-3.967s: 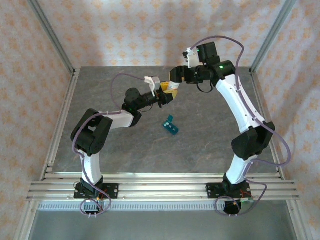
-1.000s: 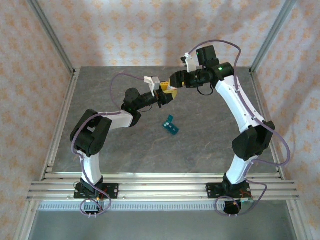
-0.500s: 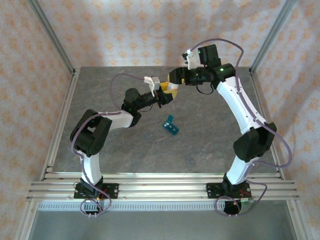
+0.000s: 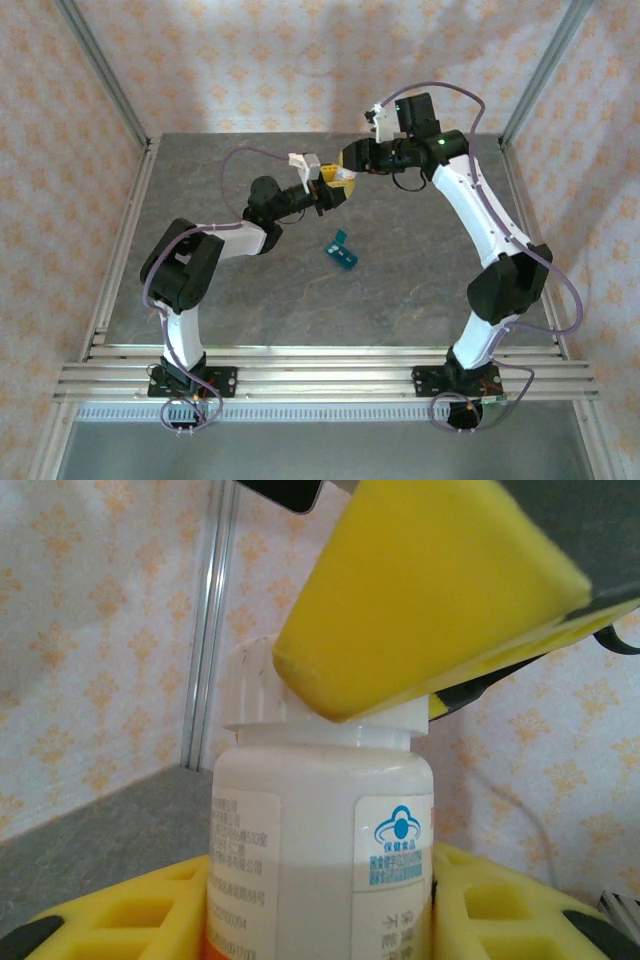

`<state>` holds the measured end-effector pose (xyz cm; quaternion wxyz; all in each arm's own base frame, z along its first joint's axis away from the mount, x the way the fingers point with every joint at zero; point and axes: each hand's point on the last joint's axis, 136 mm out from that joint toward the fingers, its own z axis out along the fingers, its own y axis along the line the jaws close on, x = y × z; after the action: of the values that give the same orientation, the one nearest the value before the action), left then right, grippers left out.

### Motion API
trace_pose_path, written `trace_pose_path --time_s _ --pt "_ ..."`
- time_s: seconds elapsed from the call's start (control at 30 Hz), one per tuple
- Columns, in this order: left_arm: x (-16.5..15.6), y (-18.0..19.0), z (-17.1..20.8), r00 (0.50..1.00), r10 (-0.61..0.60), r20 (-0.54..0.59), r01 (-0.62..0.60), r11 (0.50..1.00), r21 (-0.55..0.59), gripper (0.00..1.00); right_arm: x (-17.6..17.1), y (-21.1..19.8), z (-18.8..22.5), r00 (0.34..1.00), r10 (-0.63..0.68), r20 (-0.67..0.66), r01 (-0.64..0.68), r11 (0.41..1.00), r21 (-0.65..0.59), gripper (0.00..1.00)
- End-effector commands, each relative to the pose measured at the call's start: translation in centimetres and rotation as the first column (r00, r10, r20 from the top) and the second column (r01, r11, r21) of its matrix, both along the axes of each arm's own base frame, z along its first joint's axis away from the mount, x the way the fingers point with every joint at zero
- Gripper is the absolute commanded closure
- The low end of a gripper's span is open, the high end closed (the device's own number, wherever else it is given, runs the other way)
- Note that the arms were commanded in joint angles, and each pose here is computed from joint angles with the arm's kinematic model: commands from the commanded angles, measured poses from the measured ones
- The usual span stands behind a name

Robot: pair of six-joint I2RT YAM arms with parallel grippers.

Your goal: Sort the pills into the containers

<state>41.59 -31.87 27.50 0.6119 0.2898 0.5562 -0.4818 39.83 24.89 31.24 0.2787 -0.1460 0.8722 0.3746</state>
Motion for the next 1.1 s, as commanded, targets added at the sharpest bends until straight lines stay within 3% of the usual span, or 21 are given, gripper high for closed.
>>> trace_pose_path --time_s 0.0,0.23,0.4,0.6,0.7,0.87,1.07 --pt "-1.2 0.2 4.5 0.993 -0.010 0.120 0.017 0.998 -0.061 1.00 -0.4 -0.8 0.6 0.999 -0.042 0.009 0.042 0.999 0.000 0.61" --pt "-1.1 0.2 4.4 0.993 -0.006 0.118 0.014 0.998 -0.061 1.00 0.2 -1.5 0.6 0.969 -0.249 -0.014 0.249 0.968 0.040 0.73" --pt "-1.0 0.1 4.3 0.993 -0.003 0.116 0.011 0.998 -0.060 1.00 -0.4 -2.2 -0.2 0.873 -0.487 -0.018 0.488 0.873 0.009 0.73" --pt "-1.0 0.1 4.1 0.993 -0.001 0.117 0.007 0.998 -0.058 1.00 -0.9 0.0 0.0 0.864 -0.500 -0.051 0.503 0.862 0.059 0.72" --pt "-1.0 0.0 4.1 0.993 -0.001 0.120 0.008 0.998 -0.056 1.00 -0.8 -0.3 0.9 0.872 -0.489 -0.011 0.489 0.872 0.024 0.61" --pt "-1.0 0.1 4.1 0.993 -0.001 0.122 0.007 0.998 -0.055 1.00 -0.3 -2.4 3.9 0.879 -0.474 0.045 0.471 0.880 0.062 0.32" --pt "-1.1 0.1 4.2 0.992 -0.001 0.123 0.008 0.998 -0.056 1.00 -0.6 -3.1 6.3 0.924 -0.363 0.121 0.353 0.930 0.099 0.19"
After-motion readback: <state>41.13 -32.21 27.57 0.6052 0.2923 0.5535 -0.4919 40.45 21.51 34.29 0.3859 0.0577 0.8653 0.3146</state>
